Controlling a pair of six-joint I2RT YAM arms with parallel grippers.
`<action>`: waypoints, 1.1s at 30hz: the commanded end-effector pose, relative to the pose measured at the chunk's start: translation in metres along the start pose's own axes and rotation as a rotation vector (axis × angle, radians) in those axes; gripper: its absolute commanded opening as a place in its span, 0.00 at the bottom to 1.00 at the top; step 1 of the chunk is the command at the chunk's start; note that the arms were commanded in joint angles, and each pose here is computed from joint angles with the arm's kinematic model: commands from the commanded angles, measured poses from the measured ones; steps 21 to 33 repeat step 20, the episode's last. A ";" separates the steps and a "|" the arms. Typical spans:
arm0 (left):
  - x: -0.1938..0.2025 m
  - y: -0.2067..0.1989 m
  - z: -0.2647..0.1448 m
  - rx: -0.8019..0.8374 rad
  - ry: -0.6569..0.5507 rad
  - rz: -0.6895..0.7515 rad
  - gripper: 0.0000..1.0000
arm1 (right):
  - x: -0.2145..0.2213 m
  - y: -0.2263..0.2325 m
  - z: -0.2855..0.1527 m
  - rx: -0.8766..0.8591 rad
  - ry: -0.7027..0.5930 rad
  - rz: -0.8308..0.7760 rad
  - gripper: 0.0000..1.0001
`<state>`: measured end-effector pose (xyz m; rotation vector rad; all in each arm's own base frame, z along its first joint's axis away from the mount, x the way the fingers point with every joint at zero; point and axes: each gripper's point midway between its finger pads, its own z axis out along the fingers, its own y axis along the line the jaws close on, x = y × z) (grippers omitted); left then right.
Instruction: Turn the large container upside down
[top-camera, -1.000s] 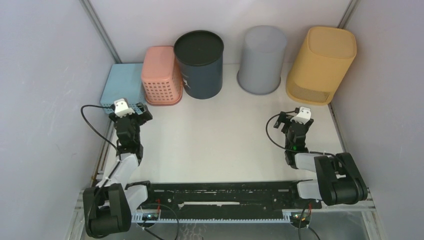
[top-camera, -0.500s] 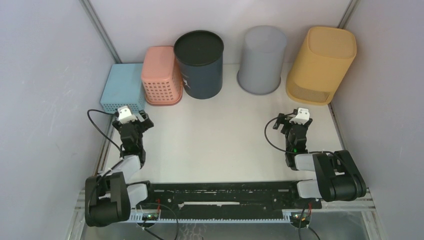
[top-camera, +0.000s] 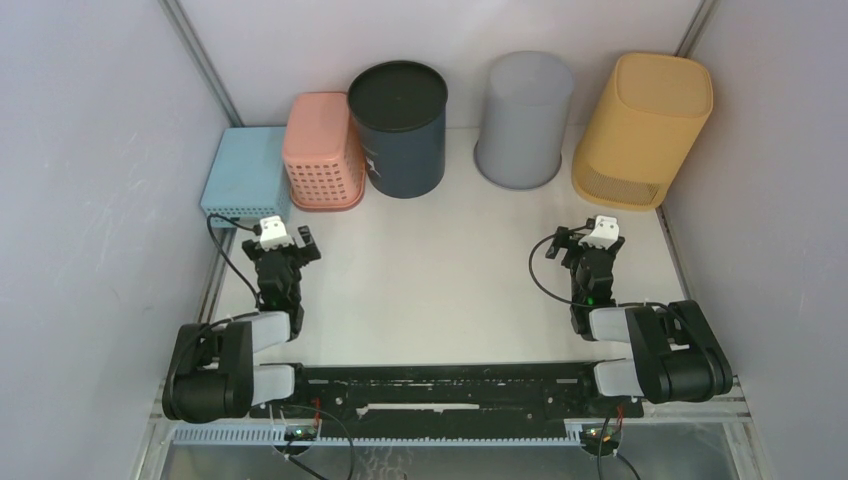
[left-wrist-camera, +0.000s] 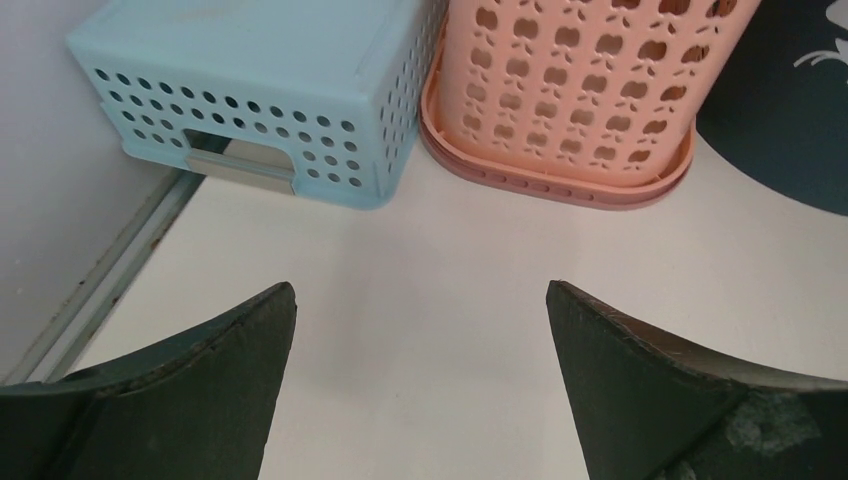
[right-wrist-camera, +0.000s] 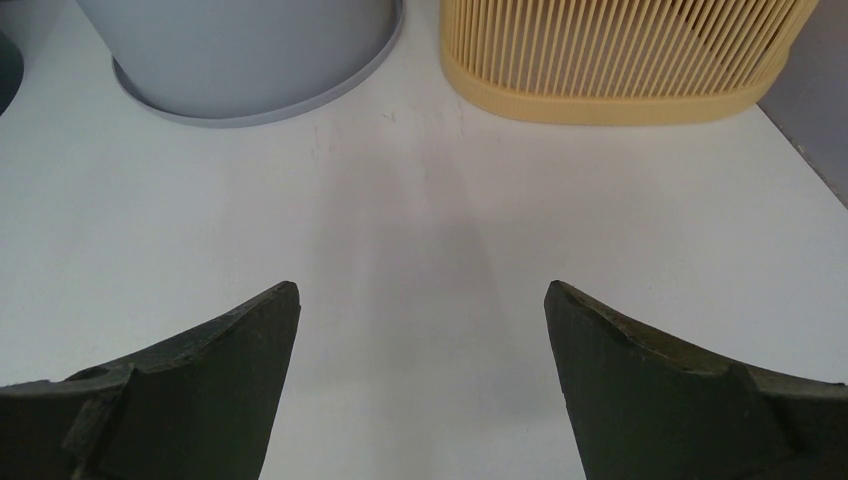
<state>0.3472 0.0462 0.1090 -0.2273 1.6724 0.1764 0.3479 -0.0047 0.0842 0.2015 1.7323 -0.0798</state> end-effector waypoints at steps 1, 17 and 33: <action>-0.024 0.008 0.002 -0.046 -0.093 0.005 1.00 | -0.019 0.004 0.004 -0.014 -0.061 0.007 1.00; -0.024 0.009 0.003 -0.053 -0.090 0.001 1.00 | -0.016 0.009 0.011 -0.084 -0.009 0.024 1.00; -0.023 0.010 0.003 -0.055 -0.089 0.003 1.00 | -0.016 0.009 0.012 -0.087 -0.006 0.024 1.00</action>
